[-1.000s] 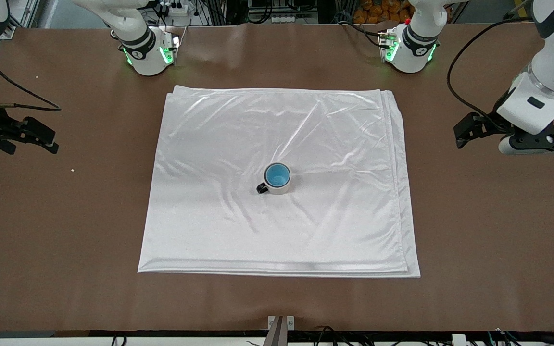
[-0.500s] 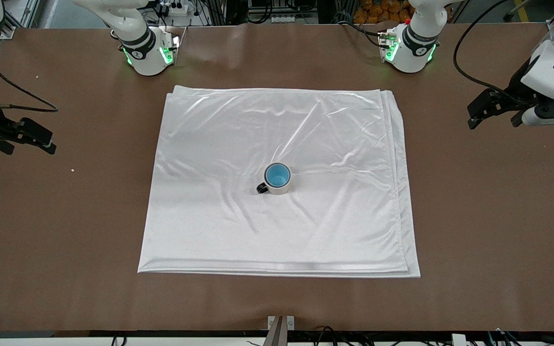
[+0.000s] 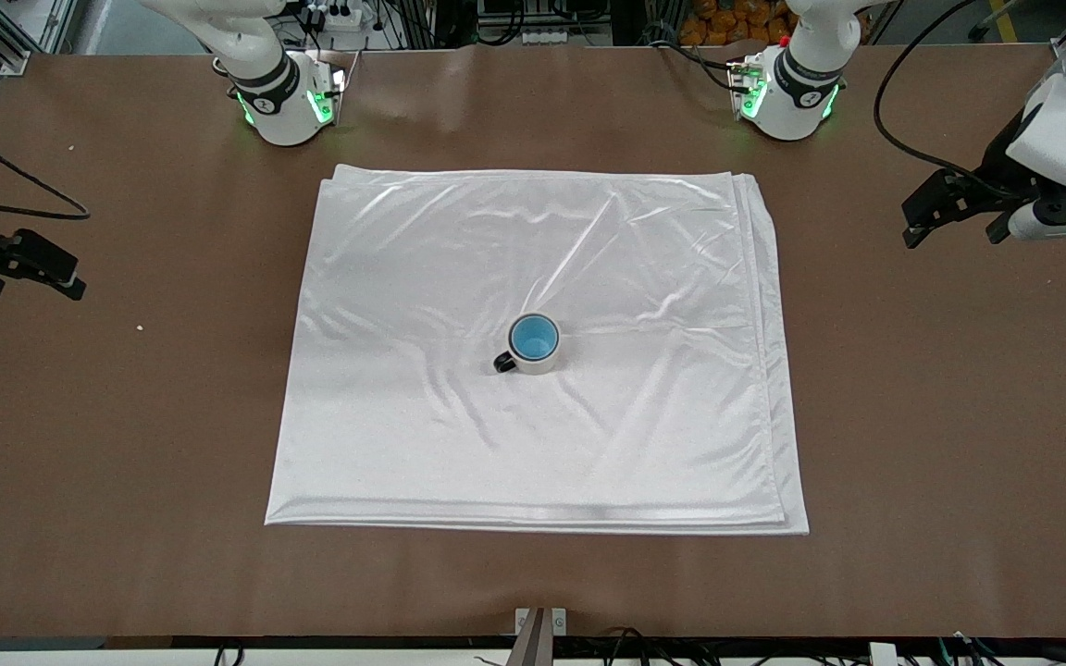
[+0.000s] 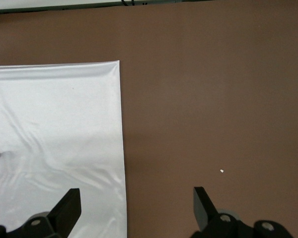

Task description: Place blue cup into white mug on cloth

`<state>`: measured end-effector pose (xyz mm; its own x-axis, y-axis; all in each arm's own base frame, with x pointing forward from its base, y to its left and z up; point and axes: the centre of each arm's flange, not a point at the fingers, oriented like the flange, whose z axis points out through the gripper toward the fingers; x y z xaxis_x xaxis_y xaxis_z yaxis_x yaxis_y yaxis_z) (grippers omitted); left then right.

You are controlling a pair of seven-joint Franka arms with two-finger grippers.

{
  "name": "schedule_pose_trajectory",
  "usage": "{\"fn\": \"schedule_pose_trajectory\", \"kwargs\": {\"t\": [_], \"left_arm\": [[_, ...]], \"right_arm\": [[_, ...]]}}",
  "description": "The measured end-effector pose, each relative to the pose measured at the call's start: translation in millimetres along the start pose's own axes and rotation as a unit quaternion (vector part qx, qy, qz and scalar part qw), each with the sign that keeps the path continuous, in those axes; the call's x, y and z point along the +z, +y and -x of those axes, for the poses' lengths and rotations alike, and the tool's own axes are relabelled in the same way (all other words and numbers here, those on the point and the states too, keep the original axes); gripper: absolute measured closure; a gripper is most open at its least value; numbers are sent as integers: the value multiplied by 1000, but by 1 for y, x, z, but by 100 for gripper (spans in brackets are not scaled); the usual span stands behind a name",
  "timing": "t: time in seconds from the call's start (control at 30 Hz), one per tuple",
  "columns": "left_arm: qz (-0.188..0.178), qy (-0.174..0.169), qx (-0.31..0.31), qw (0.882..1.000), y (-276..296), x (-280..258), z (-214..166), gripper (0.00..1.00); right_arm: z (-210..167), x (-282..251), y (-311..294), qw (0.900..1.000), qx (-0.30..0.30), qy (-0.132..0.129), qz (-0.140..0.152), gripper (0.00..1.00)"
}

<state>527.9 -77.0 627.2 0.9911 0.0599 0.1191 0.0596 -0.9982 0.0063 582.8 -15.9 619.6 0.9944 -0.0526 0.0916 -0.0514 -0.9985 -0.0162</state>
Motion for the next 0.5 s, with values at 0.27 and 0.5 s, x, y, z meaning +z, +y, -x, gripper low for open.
{"fn": "schedule_pose_trajectory", "kwargs": {"t": [0.27,0.5], "left_arm": [[0,0,5,1000,-4,0,-1,0],[12,-1,7,1000,-12,-2,-1,0]], "right_arm": [[0,0,0,1000,0,0,0,0],[2,3,0,1000,0,-11,0,0]]}}
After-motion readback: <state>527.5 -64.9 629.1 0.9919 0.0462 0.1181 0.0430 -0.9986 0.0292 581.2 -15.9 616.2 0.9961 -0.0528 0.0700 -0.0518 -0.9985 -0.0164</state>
